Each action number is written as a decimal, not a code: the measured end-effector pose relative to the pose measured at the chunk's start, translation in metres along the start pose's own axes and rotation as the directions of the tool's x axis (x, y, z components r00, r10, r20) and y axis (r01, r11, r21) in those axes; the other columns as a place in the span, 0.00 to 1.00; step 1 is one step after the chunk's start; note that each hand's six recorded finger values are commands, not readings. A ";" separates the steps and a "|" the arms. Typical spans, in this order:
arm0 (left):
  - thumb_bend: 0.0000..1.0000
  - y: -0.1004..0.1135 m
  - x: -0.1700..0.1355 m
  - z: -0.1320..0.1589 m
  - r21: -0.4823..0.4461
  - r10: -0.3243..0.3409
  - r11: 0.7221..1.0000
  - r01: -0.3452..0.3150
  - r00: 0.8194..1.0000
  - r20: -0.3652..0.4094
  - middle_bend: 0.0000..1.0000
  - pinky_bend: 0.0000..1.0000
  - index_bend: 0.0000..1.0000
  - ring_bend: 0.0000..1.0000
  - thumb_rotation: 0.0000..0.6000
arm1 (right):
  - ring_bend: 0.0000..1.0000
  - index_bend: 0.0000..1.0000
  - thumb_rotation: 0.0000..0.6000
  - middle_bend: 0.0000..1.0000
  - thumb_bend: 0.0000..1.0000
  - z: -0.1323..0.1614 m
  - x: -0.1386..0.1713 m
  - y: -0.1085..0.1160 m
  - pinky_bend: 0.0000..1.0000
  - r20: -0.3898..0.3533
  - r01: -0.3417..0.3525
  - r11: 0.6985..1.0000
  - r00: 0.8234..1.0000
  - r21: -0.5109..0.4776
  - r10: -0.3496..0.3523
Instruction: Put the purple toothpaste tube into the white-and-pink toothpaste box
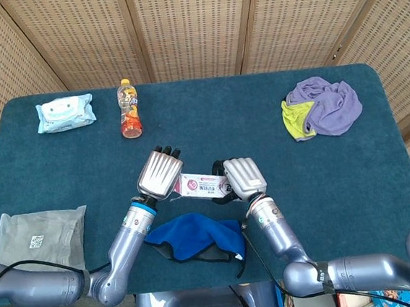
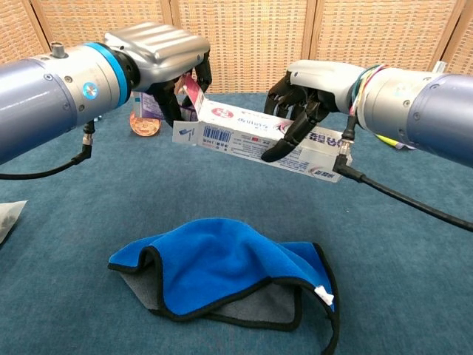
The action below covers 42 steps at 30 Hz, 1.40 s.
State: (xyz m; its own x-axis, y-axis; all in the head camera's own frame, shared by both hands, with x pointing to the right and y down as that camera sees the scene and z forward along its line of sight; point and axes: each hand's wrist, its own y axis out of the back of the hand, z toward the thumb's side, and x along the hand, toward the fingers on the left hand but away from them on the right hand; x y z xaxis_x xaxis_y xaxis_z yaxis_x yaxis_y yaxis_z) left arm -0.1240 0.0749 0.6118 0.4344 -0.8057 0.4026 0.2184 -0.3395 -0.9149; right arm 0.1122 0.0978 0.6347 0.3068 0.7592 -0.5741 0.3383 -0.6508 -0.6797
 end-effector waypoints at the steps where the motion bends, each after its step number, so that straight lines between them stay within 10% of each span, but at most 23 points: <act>1: 0.35 0.002 0.001 0.001 0.000 0.005 1.000 -0.005 1.000 0.002 0.34 0.35 0.57 0.30 1.00 | 0.43 0.56 1.00 0.52 0.17 0.000 0.000 0.000 0.54 0.003 0.000 1.000 1.000 -0.018 0.000; 14: 0.33 0.027 0.005 0.008 0.018 0.084 0.996 -0.084 0.996 0.020 0.18 0.24 0.37 0.16 1.00 | 0.44 0.57 1.00 0.53 0.17 -0.024 0.002 0.007 0.55 0.071 0.002 0.921 0.997 -0.389 0.028; 28: 0.27 0.047 -0.002 -0.009 0.028 0.143 0.989 -0.143 0.990 0.023 0.07 0.15 0.24 0.05 1.00 | 0.44 0.57 1.00 0.53 0.17 -0.058 0.008 0.008 0.55 0.105 0.037 0.829 0.994 -0.558 0.026; 42: 0.27 0.063 -0.025 -0.042 -0.046 0.203 0.978 -0.202 0.979 0.007 0.07 0.15 0.24 0.05 1.00 | 0.45 0.58 1.00 0.54 0.17 -0.102 0.018 0.033 0.55 0.148 0.165 0.612 0.986 -0.773 -0.078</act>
State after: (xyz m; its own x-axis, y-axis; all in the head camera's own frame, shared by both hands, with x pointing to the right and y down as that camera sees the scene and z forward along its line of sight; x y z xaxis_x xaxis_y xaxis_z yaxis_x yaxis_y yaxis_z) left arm -0.1574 0.0534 0.5432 0.4761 -0.8543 0.2088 0.0856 -0.1913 -0.9778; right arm 0.2194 0.0885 0.6484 0.1443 0.8014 -0.5804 0.9457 -0.2844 -0.1576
